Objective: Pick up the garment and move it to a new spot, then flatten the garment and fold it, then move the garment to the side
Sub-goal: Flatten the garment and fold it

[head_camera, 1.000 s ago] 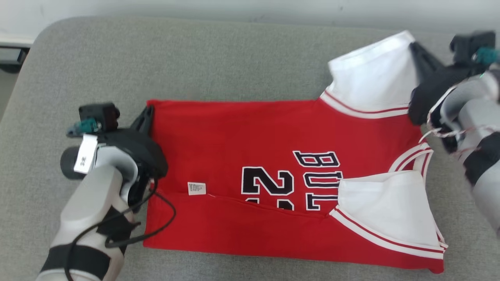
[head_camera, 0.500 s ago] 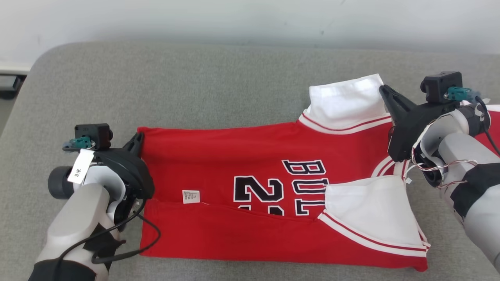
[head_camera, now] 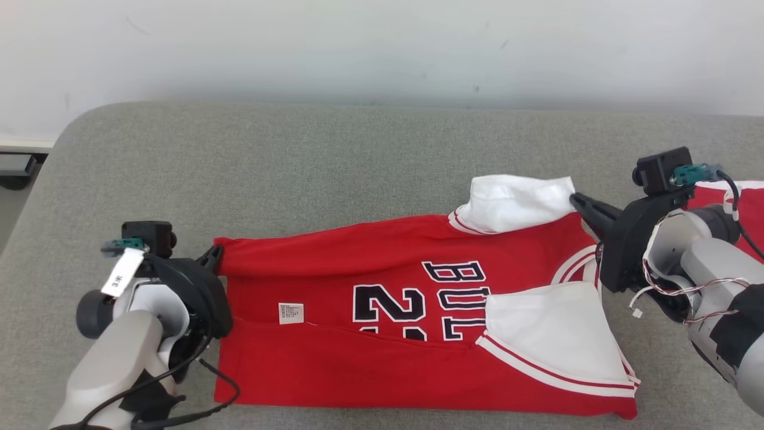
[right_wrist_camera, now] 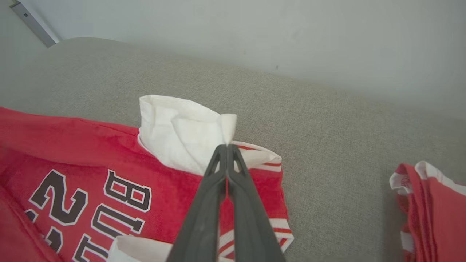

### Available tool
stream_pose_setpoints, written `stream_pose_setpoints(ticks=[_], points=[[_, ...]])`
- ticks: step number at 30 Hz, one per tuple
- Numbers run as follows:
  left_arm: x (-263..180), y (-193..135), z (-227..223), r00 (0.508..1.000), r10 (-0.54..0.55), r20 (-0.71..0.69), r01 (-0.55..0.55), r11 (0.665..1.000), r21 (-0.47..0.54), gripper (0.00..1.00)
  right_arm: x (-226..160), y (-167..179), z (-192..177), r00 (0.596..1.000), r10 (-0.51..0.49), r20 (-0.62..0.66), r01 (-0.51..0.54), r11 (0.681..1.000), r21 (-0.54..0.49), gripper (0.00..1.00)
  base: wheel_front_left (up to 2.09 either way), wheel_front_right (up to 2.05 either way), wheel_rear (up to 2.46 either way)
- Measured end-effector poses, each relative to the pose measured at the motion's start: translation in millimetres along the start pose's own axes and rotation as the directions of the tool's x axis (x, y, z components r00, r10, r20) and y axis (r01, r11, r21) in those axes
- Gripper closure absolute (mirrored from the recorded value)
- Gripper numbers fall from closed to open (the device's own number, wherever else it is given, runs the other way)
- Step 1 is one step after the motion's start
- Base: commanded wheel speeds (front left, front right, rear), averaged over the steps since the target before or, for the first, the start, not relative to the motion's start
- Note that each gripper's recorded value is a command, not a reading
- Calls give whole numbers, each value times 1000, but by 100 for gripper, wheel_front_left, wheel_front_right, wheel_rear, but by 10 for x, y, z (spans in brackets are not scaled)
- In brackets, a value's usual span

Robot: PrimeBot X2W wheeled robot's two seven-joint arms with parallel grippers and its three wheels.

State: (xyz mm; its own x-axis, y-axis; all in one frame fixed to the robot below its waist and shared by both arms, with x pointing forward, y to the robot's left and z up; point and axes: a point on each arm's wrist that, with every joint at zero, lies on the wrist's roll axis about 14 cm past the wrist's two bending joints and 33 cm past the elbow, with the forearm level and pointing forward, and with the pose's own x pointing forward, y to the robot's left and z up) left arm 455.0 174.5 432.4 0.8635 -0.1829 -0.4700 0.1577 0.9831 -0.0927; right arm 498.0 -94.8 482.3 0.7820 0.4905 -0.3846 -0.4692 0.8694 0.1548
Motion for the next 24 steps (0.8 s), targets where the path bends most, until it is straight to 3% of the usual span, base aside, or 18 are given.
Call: stream_pose_setpoints(ticks=[8, 24], points=[[-95, -46, -46, 999, -22, -25, 22, 1000, -7, 100, -146, 56, -67, 996, 31, -82, -27, 999, 45, 100, 0, 0, 0], [-361, -85, -402, 996, -49, -77, 47, 998, -28, 100, -597, 185, -698, 962, 89, -260, -53, 989, 141, 100, 0, 0, 0]])
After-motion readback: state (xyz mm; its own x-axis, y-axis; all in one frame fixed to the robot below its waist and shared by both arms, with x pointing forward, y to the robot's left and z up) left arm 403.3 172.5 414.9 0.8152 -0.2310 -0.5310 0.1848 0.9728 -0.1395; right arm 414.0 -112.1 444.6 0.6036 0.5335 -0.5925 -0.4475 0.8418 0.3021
